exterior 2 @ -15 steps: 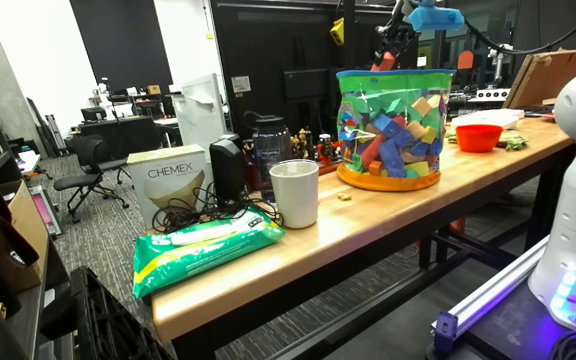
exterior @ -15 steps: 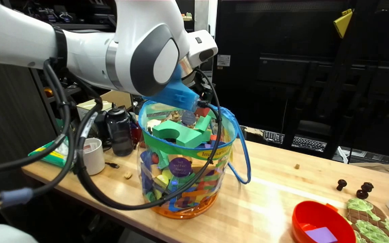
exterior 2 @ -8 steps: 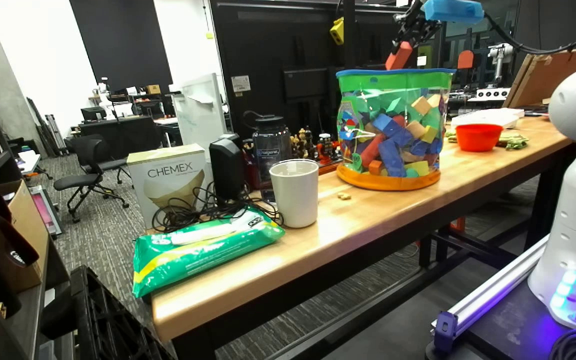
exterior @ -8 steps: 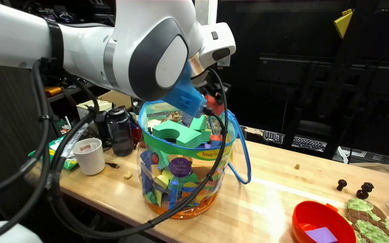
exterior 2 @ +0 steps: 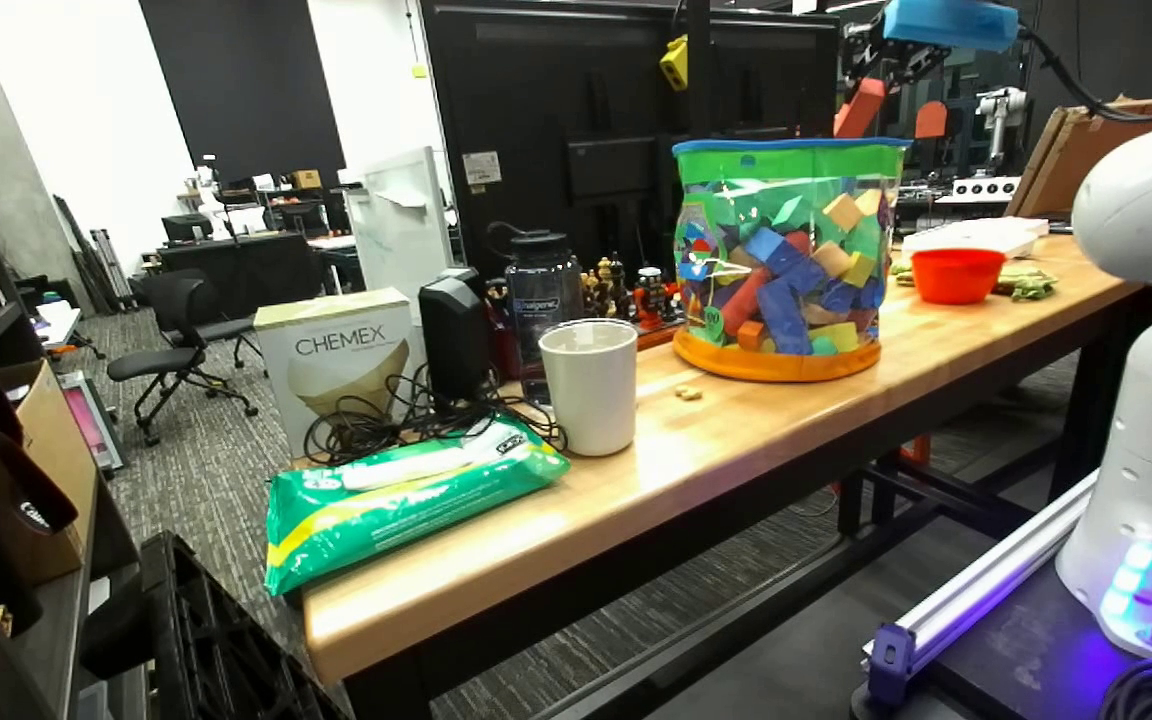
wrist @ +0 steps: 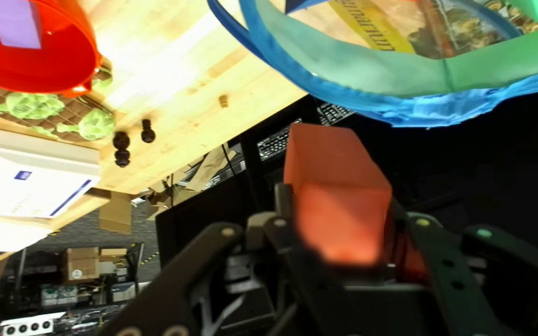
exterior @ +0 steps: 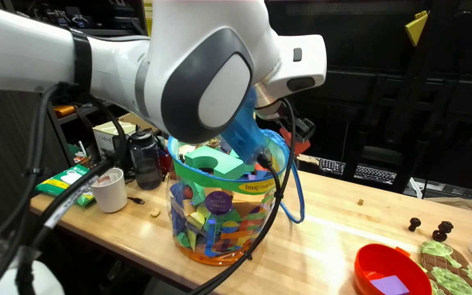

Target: Take the orange block out of the bag and put it into the bowl

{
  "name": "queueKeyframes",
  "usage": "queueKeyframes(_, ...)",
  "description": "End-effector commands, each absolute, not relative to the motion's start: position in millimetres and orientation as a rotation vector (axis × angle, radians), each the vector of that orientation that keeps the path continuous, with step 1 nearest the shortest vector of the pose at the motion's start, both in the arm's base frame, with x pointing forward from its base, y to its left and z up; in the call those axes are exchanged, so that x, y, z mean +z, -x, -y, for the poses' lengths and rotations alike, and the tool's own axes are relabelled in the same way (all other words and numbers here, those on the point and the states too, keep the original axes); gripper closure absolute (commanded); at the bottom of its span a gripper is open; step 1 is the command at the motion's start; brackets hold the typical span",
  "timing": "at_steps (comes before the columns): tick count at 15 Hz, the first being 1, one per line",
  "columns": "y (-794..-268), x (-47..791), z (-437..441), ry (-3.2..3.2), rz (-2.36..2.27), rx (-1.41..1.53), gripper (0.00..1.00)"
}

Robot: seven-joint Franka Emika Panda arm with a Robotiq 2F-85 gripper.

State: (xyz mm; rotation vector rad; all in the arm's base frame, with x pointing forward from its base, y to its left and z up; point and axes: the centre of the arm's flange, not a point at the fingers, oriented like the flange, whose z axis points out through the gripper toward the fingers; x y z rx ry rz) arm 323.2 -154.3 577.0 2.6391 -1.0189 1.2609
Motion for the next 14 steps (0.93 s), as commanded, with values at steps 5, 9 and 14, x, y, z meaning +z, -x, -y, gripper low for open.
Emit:
queueKeyframes(5, -301.3, 540.7, 168.4, -2.502, 1.292, 1.273, 0.84)
queueKeyframes(9, -296.2, 539.6, 194.0, -2.418, 1.339, 1.294, 0.84)
queueKeyframes(14, -297.7, 526.1, 259.2, -2.346, 1.415, 1.285, 0.84)
